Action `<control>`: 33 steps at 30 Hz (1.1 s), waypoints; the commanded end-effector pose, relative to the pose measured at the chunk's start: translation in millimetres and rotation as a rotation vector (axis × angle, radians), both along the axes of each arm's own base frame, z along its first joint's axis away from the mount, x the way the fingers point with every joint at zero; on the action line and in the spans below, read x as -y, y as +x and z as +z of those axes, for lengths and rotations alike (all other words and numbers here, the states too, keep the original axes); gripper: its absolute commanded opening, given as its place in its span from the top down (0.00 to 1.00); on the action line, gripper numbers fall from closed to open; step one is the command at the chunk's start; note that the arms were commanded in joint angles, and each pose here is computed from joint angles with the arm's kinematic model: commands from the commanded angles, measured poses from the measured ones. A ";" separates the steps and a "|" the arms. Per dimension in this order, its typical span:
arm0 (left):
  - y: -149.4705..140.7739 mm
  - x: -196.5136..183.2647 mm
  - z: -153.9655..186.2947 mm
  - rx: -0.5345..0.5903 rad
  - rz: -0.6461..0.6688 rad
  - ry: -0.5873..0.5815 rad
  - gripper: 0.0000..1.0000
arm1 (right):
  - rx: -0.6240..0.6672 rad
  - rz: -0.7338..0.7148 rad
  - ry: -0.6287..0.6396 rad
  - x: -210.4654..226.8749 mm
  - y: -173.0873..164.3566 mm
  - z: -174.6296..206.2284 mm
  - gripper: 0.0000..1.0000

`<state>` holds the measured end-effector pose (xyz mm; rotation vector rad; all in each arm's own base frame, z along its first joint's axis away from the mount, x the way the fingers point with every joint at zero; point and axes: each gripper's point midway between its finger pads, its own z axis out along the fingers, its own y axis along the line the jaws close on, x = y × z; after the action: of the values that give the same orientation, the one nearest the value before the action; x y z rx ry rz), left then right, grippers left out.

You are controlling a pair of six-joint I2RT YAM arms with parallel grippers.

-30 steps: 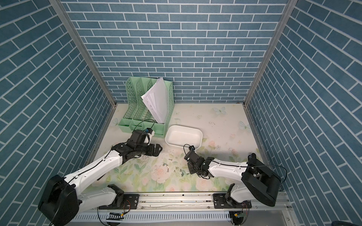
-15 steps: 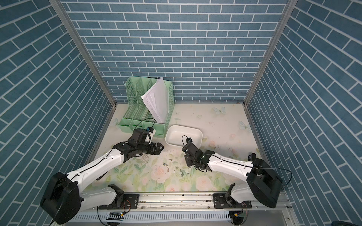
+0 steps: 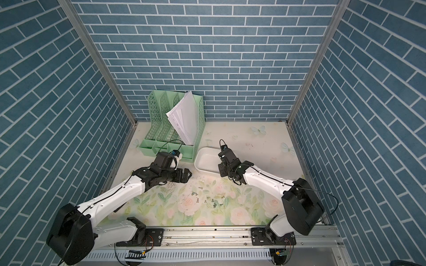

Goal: Put the screws on the desktop into the storage box
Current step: Place the screw in the storage box, then pick up the screw from the center of the board.

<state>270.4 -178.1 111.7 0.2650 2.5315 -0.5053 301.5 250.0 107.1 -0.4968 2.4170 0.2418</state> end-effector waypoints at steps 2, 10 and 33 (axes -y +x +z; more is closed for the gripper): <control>-1.9 -7.5 3.3 -0.010 0.027 0.024 0.00 | 0.024 0.042 -0.005 -9.8 10.9 5.0 0.62; -4.8 -9.6 3.5 -0.019 0.031 0.028 0.00 | 0.041 0.081 0.032 -8.6 0.5 23.8 0.26; -42.8 22.4 -36.1 -0.176 -0.038 0.100 0.34 | -0.036 0.215 0.123 17.2 -96.4 29.0 0.00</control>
<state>230.6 -197.6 78.5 0.3352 2.7116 -0.4480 211.8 241.3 139.1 -0.7365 2.3378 0.4917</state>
